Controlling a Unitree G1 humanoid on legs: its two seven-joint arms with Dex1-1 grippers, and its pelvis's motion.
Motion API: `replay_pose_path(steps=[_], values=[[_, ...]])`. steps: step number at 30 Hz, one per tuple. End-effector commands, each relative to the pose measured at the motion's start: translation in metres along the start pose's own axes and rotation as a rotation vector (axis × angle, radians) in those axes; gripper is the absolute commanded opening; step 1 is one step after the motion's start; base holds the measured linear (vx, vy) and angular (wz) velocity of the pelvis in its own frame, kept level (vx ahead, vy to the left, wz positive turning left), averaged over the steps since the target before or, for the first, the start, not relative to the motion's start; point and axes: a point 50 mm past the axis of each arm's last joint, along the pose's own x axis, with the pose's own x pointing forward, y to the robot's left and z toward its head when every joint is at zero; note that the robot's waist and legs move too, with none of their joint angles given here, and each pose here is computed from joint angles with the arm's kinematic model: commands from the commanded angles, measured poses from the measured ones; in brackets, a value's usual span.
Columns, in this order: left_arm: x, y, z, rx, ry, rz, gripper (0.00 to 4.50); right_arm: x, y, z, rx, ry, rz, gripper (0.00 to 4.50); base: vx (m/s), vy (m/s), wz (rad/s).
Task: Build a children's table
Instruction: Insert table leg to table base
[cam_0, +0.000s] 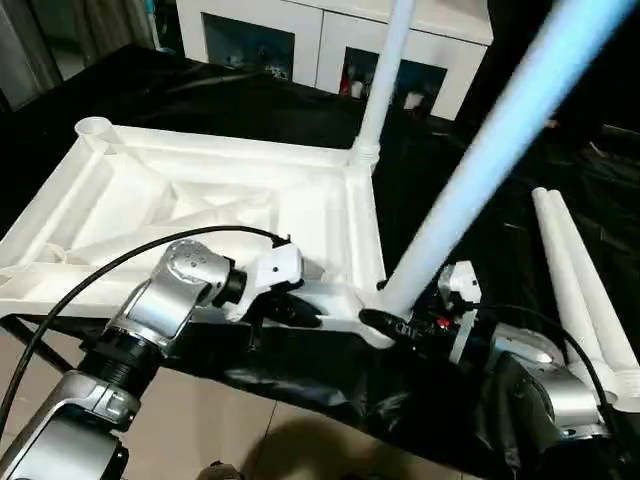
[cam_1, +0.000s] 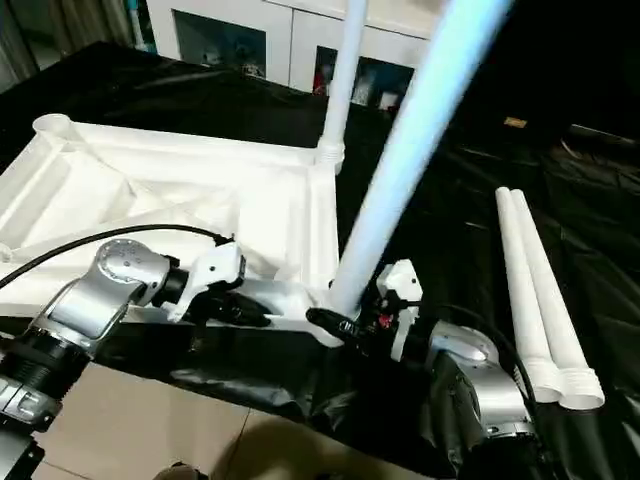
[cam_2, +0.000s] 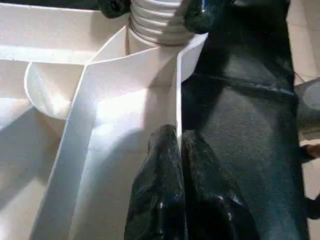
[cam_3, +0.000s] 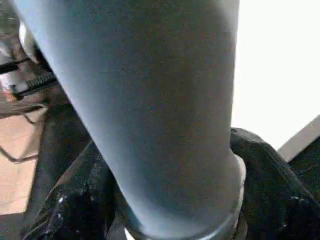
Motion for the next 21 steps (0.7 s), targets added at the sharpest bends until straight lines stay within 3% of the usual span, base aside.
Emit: replay_pose_path(steps=[1,7,15,21], values=[[-0.004,0.002,0.026,0.091,-0.132,-0.063,0.0,-0.008,-0.002,-0.019,0.051,0.085,-0.002,2.79,0.0,0.0,0.0],[-0.008,0.005,0.021,0.114,-0.063,-0.088,0.0,-0.012,-0.005,-0.028,0.001,0.182,0.049,2.79,0.0,0.0,0.0],[-0.011,0.009,0.018,0.128,-0.036,-0.067,0.0,-0.017,-0.007,-0.033,-0.037,0.191,0.055,2.79,0.0,0.0,0.0],[-0.009,0.01,0.015,0.111,-0.039,-0.056,0.0,-0.013,-0.014,-0.04,-0.003,0.17,-0.053,2.78,0.0,0.0,0.0]])
